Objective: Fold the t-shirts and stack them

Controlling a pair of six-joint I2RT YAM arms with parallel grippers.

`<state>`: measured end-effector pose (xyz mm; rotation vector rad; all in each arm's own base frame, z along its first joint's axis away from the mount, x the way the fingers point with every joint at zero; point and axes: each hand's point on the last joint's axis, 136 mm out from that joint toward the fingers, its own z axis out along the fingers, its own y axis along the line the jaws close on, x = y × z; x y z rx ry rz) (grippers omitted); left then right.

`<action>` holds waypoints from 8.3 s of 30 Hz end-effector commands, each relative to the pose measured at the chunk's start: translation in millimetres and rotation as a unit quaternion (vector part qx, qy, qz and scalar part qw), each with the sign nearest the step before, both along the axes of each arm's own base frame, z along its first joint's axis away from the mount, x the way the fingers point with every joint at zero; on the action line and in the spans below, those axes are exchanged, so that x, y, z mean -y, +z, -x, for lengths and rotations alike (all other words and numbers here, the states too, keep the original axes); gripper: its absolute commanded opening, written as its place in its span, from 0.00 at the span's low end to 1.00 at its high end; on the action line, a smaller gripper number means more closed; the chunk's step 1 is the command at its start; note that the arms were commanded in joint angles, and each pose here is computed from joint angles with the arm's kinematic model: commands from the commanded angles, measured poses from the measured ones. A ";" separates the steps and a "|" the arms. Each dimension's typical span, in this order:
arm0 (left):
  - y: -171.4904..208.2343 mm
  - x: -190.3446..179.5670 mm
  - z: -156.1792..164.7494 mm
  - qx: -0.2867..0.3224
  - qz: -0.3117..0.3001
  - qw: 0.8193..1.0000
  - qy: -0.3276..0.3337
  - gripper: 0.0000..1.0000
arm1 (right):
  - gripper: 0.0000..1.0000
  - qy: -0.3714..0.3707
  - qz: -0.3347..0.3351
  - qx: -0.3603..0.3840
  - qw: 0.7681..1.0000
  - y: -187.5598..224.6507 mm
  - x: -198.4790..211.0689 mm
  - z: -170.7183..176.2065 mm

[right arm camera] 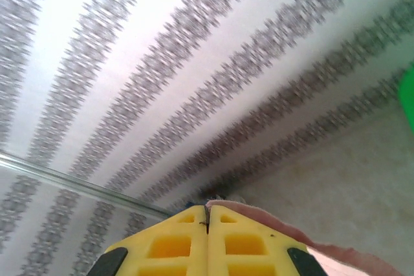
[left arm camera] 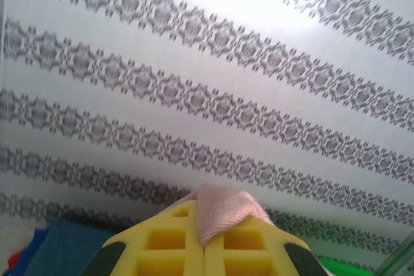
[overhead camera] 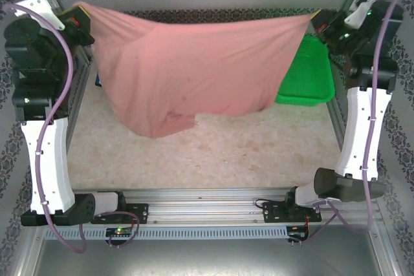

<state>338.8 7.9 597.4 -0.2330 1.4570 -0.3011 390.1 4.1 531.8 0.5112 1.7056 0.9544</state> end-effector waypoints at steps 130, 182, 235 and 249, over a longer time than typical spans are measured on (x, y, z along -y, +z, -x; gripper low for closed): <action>-495.1 -61.5 2.8 -0.418 0.139 0.892 0.103 0.00 | 0.00 0.071 0.246 -0.403 0.879 -461.3 -38.5 -3.7; -446.6 -96.2 48.1 -0.413 0.153 0.864 0.244 0.71 | 0.50 0.068 0.257 -0.385 0.884 -434.1 -61.3 47.9; -555.0 42.1 -46.0 -0.629 -0.100 0.760 -0.129 0.31 | 0.90 0.302 0.209 -0.180 0.913 -346.2 -214.9 63.3; -556.7 45.1 -32.8 -0.639 -0.109 0.747 -0.144 0.00 | 0.93 0.299 0.212 -0.174 0.914 -343.5 -216.9 57.9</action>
